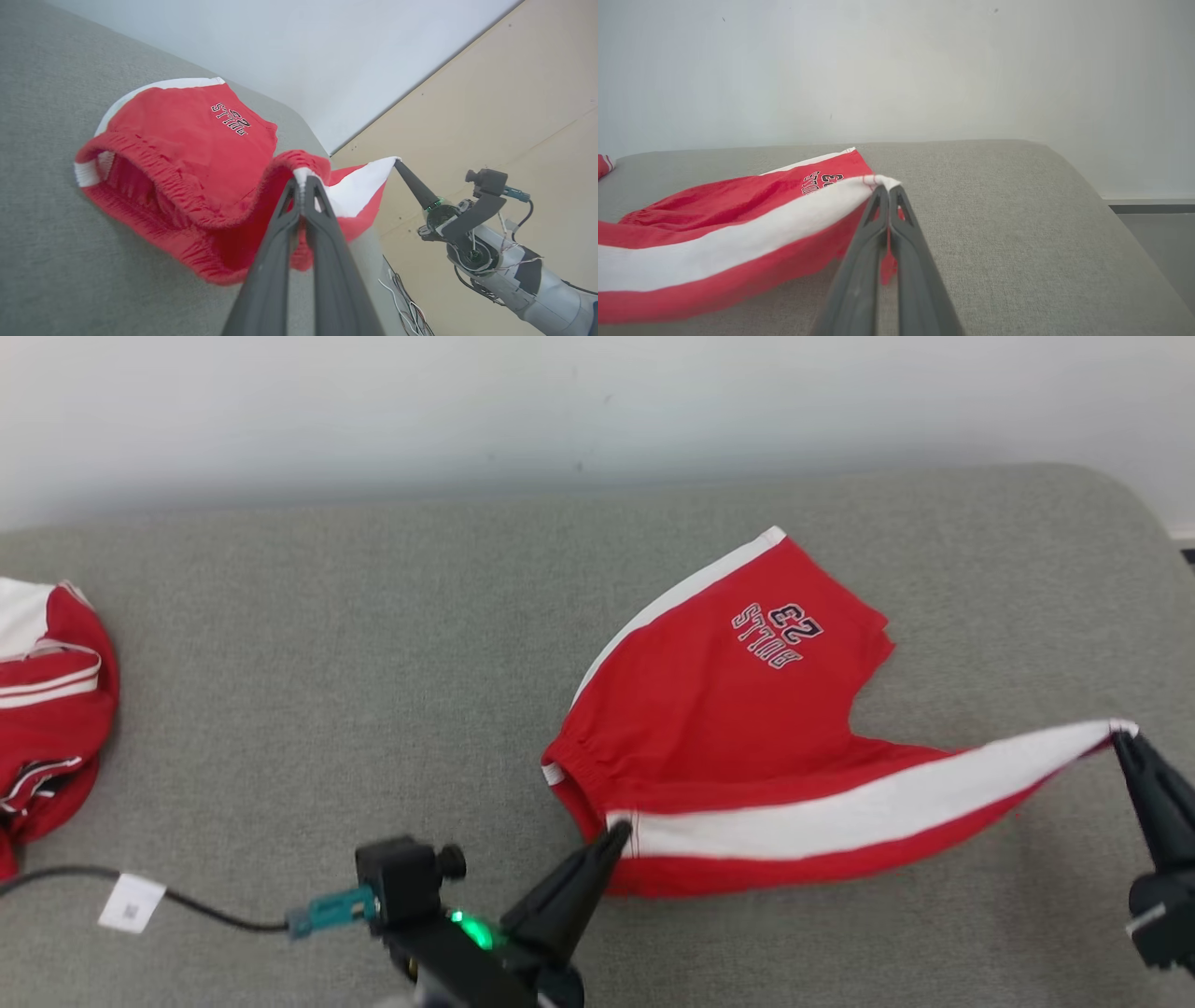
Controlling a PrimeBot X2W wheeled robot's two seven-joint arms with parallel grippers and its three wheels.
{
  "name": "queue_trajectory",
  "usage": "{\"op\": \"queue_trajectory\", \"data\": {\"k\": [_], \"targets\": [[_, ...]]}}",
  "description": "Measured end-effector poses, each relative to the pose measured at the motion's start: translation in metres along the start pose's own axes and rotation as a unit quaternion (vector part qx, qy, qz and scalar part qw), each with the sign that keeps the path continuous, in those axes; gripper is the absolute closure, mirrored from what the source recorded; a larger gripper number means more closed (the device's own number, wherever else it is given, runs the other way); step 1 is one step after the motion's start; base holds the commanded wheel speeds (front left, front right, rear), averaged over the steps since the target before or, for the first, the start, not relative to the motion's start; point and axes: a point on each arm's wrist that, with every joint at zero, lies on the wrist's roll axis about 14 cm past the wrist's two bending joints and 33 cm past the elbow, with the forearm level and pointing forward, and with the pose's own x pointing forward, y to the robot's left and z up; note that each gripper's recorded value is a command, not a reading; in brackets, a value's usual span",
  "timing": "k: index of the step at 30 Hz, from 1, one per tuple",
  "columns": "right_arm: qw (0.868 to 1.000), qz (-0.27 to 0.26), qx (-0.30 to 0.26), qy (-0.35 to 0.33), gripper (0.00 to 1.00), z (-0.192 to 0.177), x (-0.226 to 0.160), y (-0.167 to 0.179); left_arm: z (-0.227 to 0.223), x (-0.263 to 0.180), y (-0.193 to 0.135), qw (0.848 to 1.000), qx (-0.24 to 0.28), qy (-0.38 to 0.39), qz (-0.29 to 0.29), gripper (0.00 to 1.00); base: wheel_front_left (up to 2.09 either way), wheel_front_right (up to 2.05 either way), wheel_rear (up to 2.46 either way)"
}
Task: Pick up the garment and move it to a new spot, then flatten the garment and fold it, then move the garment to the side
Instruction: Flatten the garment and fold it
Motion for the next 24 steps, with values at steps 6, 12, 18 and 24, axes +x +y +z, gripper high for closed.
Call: {"op": "queue_trajectory", "data": {"k": [6,12,18,24], "targets": [[1.0,0.022,-0.004,-0.002,1.0,0.008,0.048,0.003,0.017,0.023,0.035,0.998,-0.041,-0.035,0.043,1.0,0.0,0.0,0.0],[0.999,0.04,-0.015,0.004,1.0,0.01,0.1,0.009,0.028,0.037,0.076,0.991,-0.067,-0.061,0.094,1.0,0.0,0.0,0.0],[0.998,0.051,-0.018,0.018,1.0,0.002,0.146,0.015,0.032,0.046,0.109,0.984,-0.08,-0.081,0.134,1.0,0.0,0.0,0.0],[0.998,0.058,-0.022,0.031,1.0,-0.008,0.181,0.019,0.034,0.049,0.135,0.979,-0.082,-0.095,0.164,1.0,0.0,0.0,0.0]]}}
